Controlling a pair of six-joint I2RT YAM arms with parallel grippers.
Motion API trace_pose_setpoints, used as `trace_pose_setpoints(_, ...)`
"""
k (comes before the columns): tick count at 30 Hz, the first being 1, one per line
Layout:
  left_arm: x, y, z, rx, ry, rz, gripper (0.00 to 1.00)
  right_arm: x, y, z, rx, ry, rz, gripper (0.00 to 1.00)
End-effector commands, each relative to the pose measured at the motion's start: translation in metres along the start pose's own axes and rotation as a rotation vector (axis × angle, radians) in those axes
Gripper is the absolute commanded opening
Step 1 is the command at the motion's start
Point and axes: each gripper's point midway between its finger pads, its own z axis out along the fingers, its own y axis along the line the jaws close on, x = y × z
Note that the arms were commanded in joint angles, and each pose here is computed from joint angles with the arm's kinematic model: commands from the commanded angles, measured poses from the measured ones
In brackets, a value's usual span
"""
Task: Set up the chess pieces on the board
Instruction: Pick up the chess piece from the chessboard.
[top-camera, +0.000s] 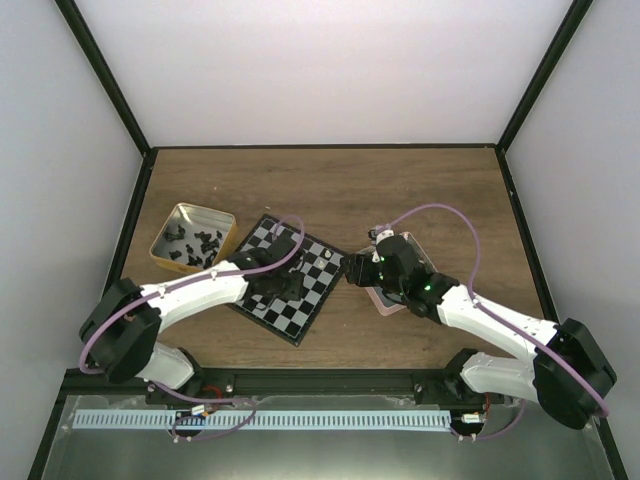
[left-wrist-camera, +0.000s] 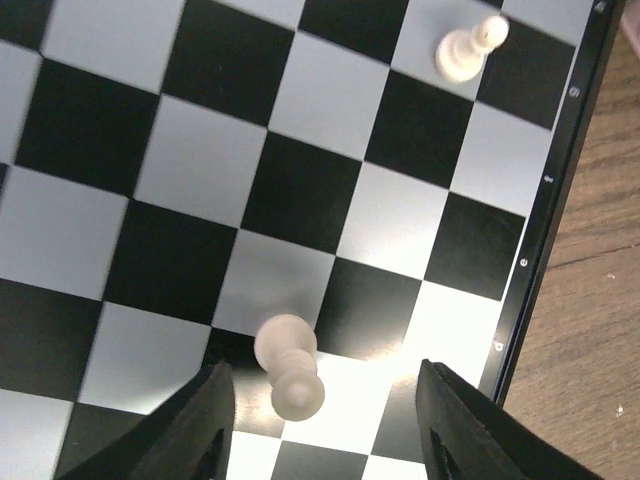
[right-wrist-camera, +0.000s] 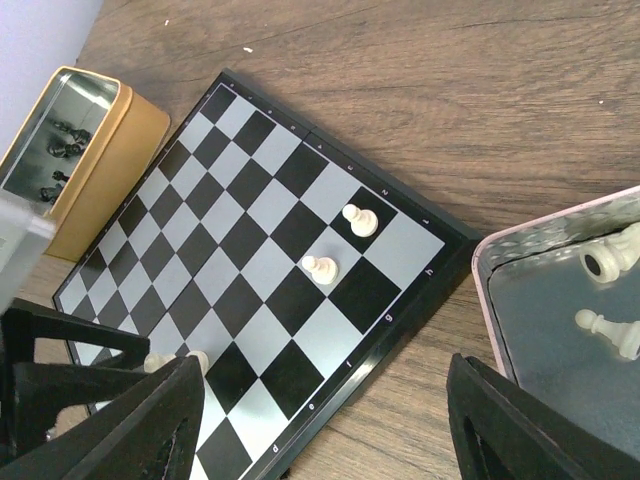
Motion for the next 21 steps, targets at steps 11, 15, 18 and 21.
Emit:
trace_pose_setpoints(11,0.002,0.007,0.008,-0.053,0.067,0.061,0.12,0.001,-0.009,0.001,0.028,-0.008,0.008,0.68)
trace_pose_setpoints(15,-0.001,-0.001,0.004,-0.022,0.069,0.087,0.1,0.0,-0.009,0.002,0.029,-0.008,0.007,0.67)
trace_pose_setpoints(18,0.001,-0.012,0.001,0.032,0.084,0.109,0.1,0.0,-0.011,0.002,0.04,-0.012,0.013,0.67)
trace_pose_setpoints(21,0.006,-0.025,0.0,0.081,0.107,0.132,0.1,0.0,-0.017,0.001,0.069,-0.022,0.03,0.67)
